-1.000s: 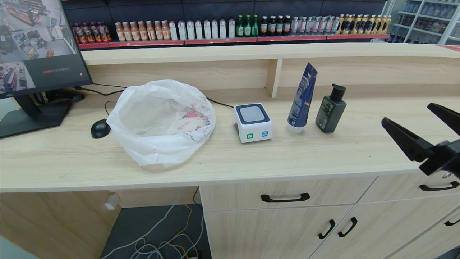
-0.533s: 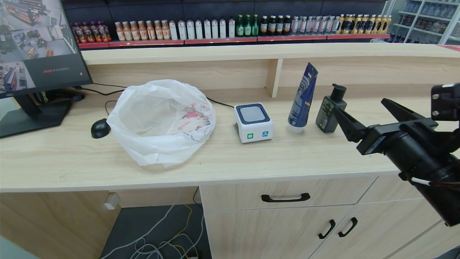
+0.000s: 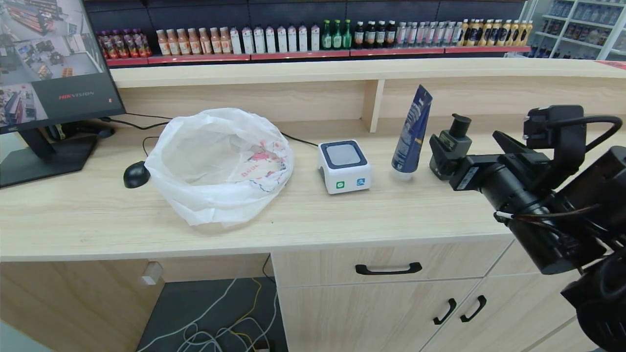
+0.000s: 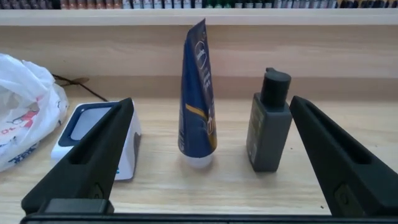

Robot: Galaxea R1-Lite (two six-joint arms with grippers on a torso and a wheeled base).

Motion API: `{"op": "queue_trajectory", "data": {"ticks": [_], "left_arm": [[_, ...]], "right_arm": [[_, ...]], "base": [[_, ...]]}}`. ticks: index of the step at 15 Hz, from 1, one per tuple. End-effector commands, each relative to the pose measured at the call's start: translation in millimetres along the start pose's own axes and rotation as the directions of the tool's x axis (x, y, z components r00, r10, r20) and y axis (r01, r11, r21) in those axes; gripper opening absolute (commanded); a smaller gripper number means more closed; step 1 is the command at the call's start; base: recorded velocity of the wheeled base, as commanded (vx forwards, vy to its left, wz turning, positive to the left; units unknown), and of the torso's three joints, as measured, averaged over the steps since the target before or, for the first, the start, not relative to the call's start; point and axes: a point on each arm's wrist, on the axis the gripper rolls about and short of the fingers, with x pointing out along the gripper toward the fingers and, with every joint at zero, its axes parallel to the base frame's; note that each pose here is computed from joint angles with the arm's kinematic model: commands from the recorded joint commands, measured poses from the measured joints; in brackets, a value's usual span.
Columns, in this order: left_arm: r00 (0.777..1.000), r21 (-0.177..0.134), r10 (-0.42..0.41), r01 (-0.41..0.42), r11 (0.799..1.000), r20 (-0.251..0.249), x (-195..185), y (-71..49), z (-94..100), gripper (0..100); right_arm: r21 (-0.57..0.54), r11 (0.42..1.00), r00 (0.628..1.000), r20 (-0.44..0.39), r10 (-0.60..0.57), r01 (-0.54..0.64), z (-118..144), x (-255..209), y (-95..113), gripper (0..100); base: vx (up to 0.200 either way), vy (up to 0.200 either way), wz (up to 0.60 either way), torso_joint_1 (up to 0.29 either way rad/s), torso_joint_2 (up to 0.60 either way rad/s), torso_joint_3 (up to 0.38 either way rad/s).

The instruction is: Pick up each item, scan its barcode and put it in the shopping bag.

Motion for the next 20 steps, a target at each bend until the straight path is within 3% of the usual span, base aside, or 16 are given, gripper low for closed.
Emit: {"op": "queue_trajectory", "data": {"ticks": [1,11,20], "left_arm": [[1.000,0.000,0.001,-0.001,1.000,0.000,0,0.0,0.0,100],[1.000,0.000,0.001,-0.001,1.000,0.000,0,0.0,0.0,100],[1.000,0.000,0.001,-0.001,1.000,0.000,0,0.0,0.0,100]], "right_arm": [[-0.019,0.999,0.999,-0.042,-0.032,0.031,-17,7,7,100],[0.023,0.999,0.997,-0.069,0.045,-0.044,-57,42,57,100],[0.052,0.999,0.997,-0.075,0.001,0.003,-66,55,46,100]], "base": [[0.000,0.000,0.00,0.000,0.00,0.000],[0.000,0.000,0.00,0.000,0.00,0.000],[0.000,0.000,0.00,0.000,0.00,0.000]]}}
